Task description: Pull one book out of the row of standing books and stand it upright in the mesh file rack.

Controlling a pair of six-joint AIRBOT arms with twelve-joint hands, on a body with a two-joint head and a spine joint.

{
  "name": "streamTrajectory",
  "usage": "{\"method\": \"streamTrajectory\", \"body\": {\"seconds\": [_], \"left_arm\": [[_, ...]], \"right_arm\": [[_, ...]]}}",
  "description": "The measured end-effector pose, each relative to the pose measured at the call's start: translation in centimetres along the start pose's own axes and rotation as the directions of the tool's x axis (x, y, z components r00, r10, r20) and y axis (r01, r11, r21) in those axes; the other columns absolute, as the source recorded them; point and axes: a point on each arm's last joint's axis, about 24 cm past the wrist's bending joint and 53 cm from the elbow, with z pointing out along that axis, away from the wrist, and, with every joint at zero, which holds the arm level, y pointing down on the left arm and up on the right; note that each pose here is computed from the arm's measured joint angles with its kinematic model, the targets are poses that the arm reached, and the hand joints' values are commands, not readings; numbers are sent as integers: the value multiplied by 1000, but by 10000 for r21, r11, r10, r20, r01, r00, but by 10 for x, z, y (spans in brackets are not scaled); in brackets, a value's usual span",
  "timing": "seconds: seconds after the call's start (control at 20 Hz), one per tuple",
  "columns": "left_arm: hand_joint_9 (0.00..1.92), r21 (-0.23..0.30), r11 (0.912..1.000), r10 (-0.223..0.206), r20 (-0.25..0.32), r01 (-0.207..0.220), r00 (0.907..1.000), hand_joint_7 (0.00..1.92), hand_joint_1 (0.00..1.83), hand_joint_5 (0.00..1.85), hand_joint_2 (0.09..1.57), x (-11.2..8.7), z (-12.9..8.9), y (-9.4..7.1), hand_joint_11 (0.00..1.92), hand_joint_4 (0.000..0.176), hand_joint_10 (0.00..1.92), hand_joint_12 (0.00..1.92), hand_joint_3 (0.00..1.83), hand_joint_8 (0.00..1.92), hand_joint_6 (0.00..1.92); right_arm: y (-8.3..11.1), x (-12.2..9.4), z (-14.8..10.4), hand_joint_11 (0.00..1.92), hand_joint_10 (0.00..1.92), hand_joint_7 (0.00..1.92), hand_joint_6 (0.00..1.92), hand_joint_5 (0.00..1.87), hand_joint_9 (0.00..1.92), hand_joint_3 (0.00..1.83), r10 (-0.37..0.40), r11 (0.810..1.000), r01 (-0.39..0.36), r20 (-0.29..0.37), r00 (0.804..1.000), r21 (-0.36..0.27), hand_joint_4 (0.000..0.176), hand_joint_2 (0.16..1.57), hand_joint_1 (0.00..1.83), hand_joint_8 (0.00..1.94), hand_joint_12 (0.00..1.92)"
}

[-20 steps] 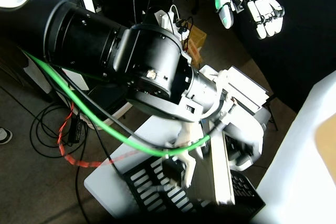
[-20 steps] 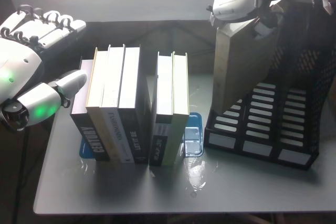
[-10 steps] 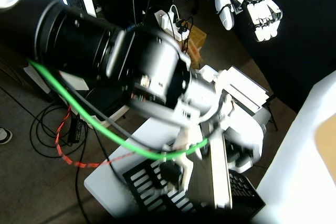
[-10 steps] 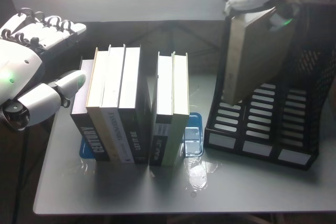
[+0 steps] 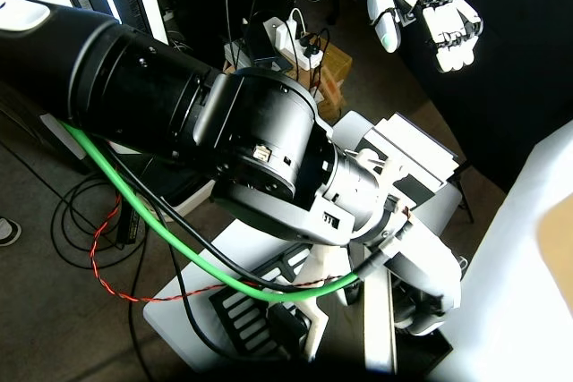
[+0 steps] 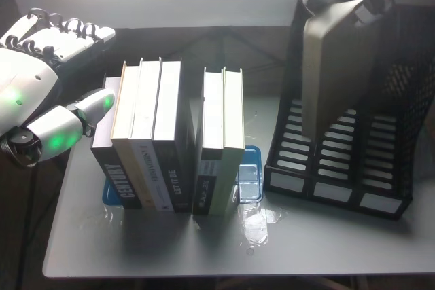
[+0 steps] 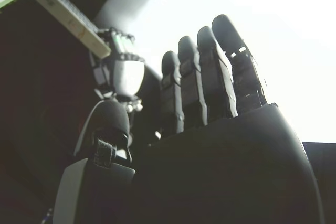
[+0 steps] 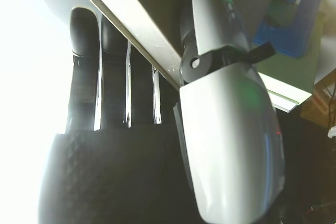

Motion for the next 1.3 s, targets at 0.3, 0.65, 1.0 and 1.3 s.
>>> {"method": "streamTrajectory", "body": {"seconds": [0.3,0.65,1.0,1.3], "left_arm": [[266,21,10000,34,7,-34,10000,345,0,309,1479,-1,0,0,0,0,100,1290,1,3,2],[246,28,10000,-12,-2,12,10000,353,0,313,1484,0,1,0,0,0,149,1299,0,0,2],[188,-170,9997,-187,13,187,9998,301,0,259,1450,0,0,3,0,0,125,1112,0,5,4],[78,-415,9985,-355,-65,352,9993,116,0,101,1404,3,-1,7,0,44,45,860,0,1,5]], "right_arm": [[-5,0,2,0,0,0,0,0,0,0,126,9996,-126,-19,9999,245,31,997,924,0,0],[20,-3,-6,0,0,0,0,0,0,0,84,9995,-80,113,9999,-308,30,1012,843,0,0],[17,-1,-52,0,0,0,0,0,0,32,354,9976,-314,633,9974,-623,21,1252,362,0,0],[46,-11,-91,0,0,0,0,0,0,15,370,9924,-197,1416,9892,-1217,64,1292,357,0,0]]}}
